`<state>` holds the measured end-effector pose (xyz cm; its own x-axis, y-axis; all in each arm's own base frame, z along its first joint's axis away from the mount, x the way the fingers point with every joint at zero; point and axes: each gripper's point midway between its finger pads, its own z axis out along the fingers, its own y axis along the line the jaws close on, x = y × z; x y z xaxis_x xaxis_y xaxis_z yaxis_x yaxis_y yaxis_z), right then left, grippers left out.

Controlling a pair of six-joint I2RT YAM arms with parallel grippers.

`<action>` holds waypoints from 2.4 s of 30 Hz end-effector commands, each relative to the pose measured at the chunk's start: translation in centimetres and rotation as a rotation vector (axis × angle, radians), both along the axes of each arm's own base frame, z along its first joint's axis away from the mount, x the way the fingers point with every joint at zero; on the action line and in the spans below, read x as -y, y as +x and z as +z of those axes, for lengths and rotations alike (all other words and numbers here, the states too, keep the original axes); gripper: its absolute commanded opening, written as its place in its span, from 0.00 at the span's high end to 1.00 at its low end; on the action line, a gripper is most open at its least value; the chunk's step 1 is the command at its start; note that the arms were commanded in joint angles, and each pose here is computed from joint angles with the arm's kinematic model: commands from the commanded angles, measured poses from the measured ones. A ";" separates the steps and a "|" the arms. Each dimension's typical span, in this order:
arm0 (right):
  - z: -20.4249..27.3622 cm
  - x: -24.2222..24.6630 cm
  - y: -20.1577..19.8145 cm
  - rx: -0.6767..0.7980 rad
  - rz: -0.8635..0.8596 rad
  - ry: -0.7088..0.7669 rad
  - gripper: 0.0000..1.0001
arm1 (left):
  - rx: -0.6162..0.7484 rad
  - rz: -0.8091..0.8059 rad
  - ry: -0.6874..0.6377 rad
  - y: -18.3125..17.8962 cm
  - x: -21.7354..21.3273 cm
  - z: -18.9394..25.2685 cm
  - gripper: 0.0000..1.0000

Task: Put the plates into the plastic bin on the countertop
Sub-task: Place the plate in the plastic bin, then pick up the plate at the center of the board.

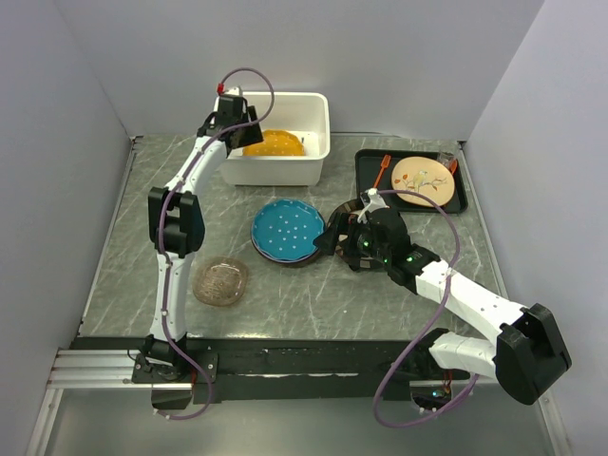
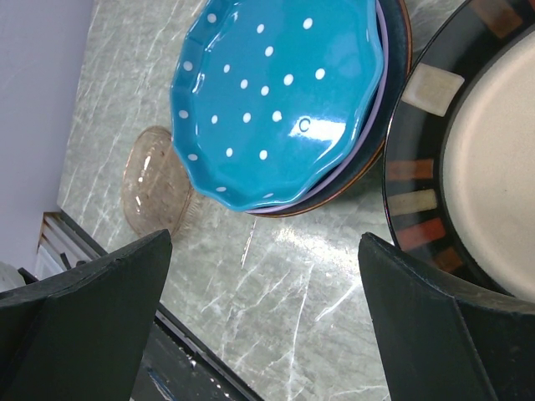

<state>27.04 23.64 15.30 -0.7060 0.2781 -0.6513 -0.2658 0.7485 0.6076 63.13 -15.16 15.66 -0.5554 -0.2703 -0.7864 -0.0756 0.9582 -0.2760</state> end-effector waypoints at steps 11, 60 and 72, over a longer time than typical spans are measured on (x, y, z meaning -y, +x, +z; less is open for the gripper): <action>-0.1 0.1 0.1 0.000 0.001 -0.004 0.00 | 0.268 -0.075 -0.120 -2.8 0.9 16.3 0.08; -0.4 -1.4 5.4 -0.071 -0.063 -0.029 0.49 | -0.274 -0.229 -0.261 -26.8 3.2 0.8 0.18; -1.9 -1.2 6.9 -0.107 -0.079 -0.061 0.53 | -0.283 -0.224 -0.229 -26.8 2.7 0.6 0.18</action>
<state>32.33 24.37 11.54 -0.7810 0.2854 -0.5555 -0.1130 0.8102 0.5751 35.58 -17.92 15.06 -0.8246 -0.2760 -0.4938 0.0009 0.8722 -0.4891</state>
